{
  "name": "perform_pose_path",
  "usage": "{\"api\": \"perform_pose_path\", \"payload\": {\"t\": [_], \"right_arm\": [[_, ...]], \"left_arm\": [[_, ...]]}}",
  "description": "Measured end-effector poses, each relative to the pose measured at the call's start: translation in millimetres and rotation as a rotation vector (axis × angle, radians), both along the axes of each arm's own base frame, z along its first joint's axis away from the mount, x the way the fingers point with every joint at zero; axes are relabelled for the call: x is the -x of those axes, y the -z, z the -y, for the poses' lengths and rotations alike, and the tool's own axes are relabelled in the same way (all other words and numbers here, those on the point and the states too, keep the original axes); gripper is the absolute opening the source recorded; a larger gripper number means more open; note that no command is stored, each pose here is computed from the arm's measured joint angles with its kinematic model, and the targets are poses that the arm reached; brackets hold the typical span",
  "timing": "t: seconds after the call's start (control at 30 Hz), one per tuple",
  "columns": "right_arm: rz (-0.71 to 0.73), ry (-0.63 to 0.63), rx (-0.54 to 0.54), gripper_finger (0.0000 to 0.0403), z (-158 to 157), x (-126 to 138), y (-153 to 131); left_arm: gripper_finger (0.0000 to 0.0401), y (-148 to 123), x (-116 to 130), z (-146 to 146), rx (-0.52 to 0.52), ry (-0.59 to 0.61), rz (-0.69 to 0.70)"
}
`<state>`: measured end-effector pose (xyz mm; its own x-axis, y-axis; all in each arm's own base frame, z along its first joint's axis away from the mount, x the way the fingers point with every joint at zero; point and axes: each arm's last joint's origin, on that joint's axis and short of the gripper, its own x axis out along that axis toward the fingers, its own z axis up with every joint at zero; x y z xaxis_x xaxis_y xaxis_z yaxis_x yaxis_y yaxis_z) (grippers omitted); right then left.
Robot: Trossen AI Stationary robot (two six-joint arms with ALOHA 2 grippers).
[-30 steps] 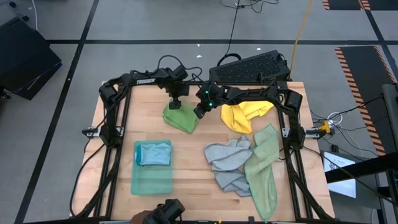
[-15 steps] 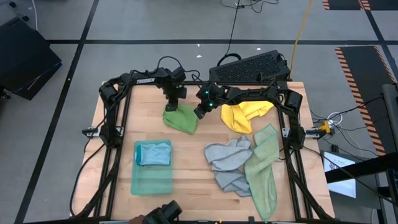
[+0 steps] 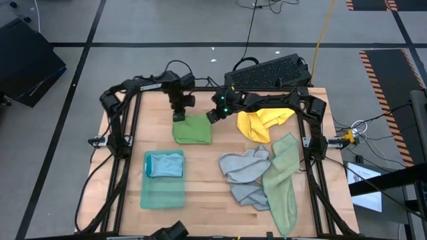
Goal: Fold microfiber towels
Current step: Put the green microfiber cloth into the green bin
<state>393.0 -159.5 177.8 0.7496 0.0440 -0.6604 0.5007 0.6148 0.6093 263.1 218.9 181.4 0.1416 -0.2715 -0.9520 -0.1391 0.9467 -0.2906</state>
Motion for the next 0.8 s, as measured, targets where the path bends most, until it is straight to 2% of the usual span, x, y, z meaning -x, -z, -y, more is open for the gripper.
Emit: {"api": "perform_pose_path", "payload": {"t": [0.23, 0.37, 0.47, 0.6, 0.8], "right_arm": [[0.149, 0.048, -0.026, 0.0002, -10.3, -0.9, -40.1], [0.289, 0.045, -0.024, 0.0002, -23.7, -3.8, -69.0], [0.368, 0.034, -0.047, 0.0001, -38.9, -7.9, -83.5], [0.443, 0.001, -0.078, 0.0001, -65.7, -18.8, -102.2], [0.487, -0.094, -0.154, 0.0001, -116.2, -30.6, -120.5]], "left_arm": [[0.0003, -70.6, 22.5, 33.6, -0.057, -0.092, 0.038], [0.0003, -113.4, 36.9, 59.7, -0.122, -0.157, 0.145], [0.0002, -140.5, 49.2, 84.8, -0.127, -0.199, 0.221], [0.0002, -163.3, 70.2, 120.7, -0.068, -0.220, 0.232], [0.0001, -183.1, 101.4, 168.2, 0.145, -0.230, 0.200]]}}
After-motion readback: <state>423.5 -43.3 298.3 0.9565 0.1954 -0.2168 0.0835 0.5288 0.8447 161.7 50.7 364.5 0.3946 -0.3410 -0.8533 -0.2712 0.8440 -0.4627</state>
